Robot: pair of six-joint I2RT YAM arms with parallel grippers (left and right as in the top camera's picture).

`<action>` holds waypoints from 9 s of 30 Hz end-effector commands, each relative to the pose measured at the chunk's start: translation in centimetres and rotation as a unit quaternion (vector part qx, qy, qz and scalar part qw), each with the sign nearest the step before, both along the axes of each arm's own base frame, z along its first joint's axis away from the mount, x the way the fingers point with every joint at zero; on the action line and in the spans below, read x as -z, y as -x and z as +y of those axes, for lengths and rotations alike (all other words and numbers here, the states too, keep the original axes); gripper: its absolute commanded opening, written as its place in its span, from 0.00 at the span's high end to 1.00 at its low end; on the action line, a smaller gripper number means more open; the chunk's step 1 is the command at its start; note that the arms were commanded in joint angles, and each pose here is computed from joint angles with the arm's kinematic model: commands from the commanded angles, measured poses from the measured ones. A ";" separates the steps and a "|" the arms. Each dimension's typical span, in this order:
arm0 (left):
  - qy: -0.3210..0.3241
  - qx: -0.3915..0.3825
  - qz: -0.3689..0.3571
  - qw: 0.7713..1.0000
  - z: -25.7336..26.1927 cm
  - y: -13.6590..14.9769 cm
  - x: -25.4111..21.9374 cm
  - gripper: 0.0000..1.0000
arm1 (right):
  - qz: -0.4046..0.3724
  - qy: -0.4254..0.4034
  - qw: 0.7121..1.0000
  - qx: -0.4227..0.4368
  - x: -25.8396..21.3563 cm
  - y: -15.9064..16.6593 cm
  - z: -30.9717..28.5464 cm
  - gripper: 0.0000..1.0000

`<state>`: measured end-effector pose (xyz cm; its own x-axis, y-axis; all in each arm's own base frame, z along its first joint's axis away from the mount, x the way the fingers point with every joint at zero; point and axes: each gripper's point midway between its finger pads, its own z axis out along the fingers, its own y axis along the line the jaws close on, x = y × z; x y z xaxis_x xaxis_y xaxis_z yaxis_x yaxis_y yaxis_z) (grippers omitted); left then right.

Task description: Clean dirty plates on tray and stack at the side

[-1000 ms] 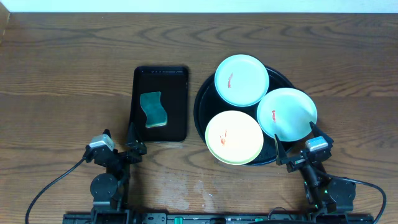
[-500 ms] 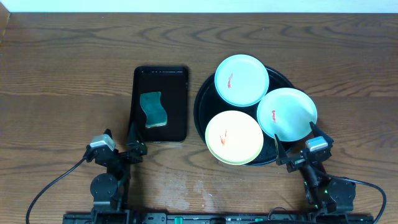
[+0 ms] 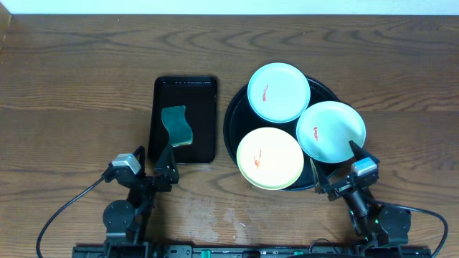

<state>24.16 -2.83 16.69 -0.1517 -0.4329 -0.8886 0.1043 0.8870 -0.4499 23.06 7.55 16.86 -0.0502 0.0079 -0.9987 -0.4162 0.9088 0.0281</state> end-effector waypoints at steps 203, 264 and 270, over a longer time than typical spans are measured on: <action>-0.121 0.079 0.533 0.834 -6.4 -6.5 2.3 0.92 | 0.675 0.066 0.734 0.002 16.2 -0.8 4.9 0.72; -0.253 0.012 0.619 0.743 -14.6 -6.3 17.6 0.93 | 0.618 0.048 0.772 0.139 17.4 -5.7 3.0 0.99; -0.220 0.051 0.610 0.759 -17.4 -6.6 17.9 0.92 | 0.620 0.049 0.771 0.139 17.4 -5.6 2.9 0.99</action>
<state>30.18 -23.42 1.12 -0.9957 -0.0422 -0.0821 -0.0362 0.9967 -0.0730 28.94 11.73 0.31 -0.9744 0.1307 -0.1830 0.0834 0.9658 0.2455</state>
